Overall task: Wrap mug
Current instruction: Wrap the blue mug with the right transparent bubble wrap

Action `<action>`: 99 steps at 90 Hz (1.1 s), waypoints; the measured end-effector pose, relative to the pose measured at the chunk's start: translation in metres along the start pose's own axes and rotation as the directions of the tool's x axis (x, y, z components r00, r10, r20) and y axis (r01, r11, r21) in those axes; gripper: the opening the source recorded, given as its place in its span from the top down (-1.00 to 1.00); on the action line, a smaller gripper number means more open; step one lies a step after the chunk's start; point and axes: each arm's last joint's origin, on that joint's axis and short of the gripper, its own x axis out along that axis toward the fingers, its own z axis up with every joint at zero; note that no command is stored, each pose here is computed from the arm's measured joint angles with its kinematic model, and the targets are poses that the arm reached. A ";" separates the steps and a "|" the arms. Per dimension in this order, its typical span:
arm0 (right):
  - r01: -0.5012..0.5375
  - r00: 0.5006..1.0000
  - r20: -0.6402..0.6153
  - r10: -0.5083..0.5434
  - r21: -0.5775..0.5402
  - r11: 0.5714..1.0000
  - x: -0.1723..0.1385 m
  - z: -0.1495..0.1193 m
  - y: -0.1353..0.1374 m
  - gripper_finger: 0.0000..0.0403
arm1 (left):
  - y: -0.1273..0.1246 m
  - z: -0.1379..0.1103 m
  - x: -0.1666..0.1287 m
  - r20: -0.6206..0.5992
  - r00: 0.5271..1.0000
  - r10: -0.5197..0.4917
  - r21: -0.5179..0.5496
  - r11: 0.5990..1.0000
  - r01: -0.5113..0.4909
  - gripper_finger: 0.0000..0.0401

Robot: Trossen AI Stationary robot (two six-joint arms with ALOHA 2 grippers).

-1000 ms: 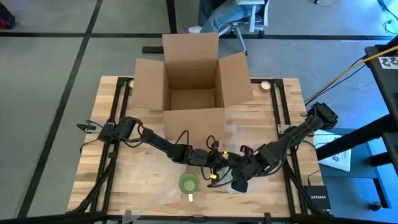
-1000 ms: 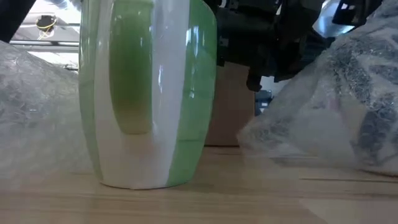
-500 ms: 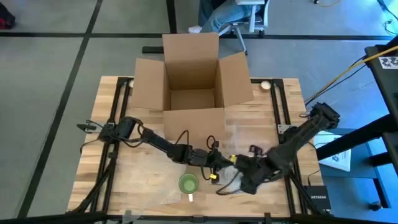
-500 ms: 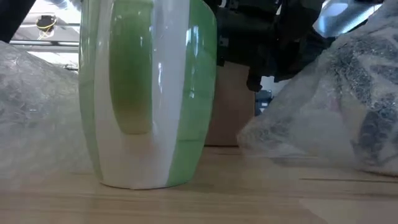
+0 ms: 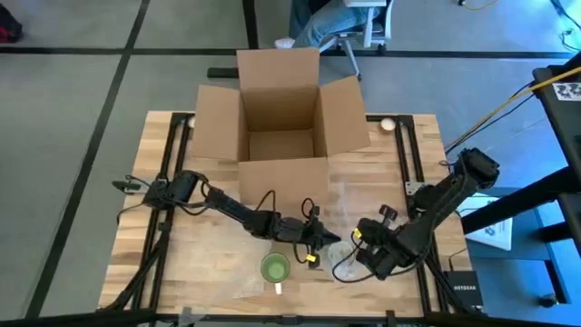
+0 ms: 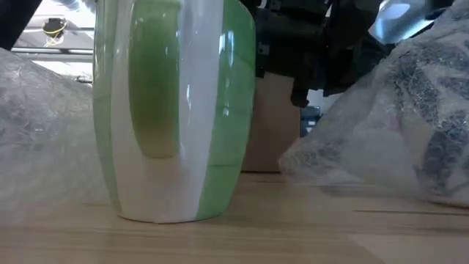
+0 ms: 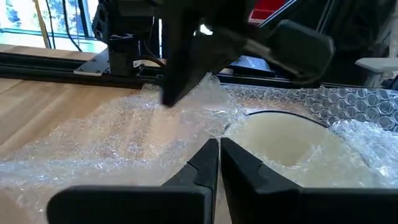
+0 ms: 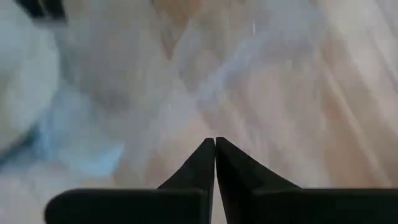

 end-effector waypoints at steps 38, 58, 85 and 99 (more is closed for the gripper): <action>-0.245 0.953 0.132 0.271 -0.186 0.952 -0.031 0.028 0.030 1.00 | 0.000 0.000 0.000 -0.001 1.000 0.000 0.000 1.000 0.000 1.00; -0.280 0.942 0.124 0.312 -0.223 0.934 -0.029 0.033 0.033 1.00 | 0.000 0.000 0.000 -0.001 1.000 0.000 0.000 1.000 0.000 1.00; -0.329 0.944 -0.070 0.322 -0.162 0.930 0.020 0.042 0.048 1.00 | 0.000 0.000 0.000 0.000 1.000 -0.003 0.014 1.000 0.003 1.00; -0.397 0.909 -0.188 0.373 -0.112 0.911 0.035 0.048 0.051 1.00 | -0.004 0.002 -0.002 0.001 1.000 -0.009 0.063 0.998 0.009 1.00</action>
